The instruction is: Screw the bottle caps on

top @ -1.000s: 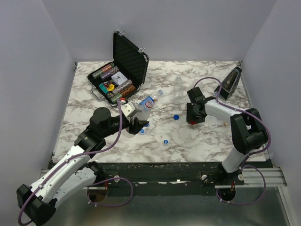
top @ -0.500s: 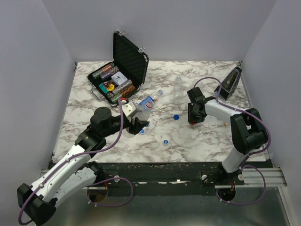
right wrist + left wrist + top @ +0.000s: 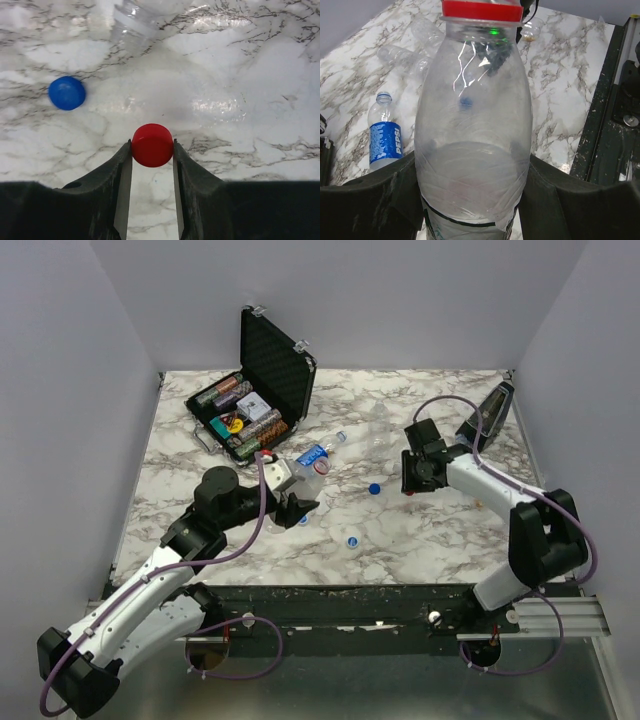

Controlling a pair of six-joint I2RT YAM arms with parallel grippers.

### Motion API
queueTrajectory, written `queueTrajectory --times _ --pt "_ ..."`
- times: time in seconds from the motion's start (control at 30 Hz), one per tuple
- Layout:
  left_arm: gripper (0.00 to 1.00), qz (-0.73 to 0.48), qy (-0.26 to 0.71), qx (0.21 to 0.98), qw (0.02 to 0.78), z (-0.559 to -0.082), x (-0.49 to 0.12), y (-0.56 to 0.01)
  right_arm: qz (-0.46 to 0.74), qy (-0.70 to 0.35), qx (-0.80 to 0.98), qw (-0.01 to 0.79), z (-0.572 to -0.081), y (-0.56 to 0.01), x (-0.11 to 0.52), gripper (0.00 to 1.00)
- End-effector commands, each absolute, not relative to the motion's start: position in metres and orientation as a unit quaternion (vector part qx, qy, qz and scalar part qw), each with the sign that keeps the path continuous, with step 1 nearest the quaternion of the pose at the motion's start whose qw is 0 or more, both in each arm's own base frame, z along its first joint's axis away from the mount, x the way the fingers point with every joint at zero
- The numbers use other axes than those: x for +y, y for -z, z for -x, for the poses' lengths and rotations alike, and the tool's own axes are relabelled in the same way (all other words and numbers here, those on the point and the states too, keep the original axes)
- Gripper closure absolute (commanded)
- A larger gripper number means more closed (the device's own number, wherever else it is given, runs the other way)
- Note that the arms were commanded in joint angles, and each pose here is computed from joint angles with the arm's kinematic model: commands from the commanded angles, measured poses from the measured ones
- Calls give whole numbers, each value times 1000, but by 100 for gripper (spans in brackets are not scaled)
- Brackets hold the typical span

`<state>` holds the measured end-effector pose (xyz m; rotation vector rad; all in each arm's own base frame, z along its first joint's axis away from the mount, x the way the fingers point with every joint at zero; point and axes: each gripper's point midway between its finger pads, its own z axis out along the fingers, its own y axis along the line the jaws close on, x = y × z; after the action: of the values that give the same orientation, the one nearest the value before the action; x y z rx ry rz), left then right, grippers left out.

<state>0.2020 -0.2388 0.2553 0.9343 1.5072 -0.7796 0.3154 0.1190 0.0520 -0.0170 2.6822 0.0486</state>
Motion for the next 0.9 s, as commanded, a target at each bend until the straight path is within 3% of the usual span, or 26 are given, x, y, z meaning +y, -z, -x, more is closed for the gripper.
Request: queueTrajectory --times 0.0,0.53,0.87 --pt "33 -437 344 626 546 -190 -243 -251 76 -62 955 279 -308 -103 145 66" --pt "31 -515 351 586 518 -166 -245 -234 376 -288 777 415 -204 -272 244 61" --pt "34 -549 385 567 479 -141 -268 -220 484 -343 680 431 -158 -305 267 60"
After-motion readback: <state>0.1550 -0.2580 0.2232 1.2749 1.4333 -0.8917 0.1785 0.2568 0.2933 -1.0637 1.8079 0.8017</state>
